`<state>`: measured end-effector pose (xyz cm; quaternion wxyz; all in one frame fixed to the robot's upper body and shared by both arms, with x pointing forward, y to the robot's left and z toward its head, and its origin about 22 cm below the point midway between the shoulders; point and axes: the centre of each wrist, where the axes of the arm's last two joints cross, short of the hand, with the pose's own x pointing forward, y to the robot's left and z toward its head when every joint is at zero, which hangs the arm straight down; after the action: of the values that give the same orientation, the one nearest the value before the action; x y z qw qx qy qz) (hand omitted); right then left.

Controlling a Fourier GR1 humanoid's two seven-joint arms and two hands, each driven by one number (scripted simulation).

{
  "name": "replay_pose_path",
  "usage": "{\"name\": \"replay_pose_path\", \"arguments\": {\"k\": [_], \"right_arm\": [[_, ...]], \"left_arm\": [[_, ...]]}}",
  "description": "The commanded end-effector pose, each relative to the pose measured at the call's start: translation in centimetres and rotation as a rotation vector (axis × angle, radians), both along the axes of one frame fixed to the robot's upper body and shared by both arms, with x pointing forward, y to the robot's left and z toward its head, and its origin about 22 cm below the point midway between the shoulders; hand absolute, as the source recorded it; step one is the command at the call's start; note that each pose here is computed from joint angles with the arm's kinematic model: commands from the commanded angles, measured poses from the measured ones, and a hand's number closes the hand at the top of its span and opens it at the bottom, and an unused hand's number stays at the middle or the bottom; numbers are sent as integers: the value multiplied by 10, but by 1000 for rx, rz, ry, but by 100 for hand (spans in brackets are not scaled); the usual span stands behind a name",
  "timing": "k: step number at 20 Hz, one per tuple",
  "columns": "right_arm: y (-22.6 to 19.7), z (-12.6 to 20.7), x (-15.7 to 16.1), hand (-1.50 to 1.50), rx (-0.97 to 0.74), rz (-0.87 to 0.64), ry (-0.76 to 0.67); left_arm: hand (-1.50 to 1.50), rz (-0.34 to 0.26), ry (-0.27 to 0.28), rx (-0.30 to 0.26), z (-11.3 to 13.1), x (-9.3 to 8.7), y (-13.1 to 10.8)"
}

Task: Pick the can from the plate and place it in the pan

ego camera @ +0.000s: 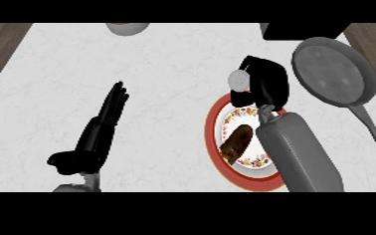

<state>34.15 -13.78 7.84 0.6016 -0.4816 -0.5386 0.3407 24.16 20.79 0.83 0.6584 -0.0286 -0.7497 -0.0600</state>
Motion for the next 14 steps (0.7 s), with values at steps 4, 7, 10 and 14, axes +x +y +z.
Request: {"name": "replay_pose_path", "arguments": {"k": [4, 7, 10, 14], "right_arm": [[-3, 49, -12, 150, 88, -104, -244], [-15, 50, -1, 150, 177, -179, -258], [-49, 40, 2, 150, 223, -242, -287], [-94, 20, 8, 150, 290, -317, -344]], "left_arm": [[0, 27, 15, -11, -7, 7, 11], [0, 7, -9, 2, -5, 2, -16], [0, 5, 5, -4, -8, 14, -12], [0, 3, -5, 2, 10, 0, -12]]}}
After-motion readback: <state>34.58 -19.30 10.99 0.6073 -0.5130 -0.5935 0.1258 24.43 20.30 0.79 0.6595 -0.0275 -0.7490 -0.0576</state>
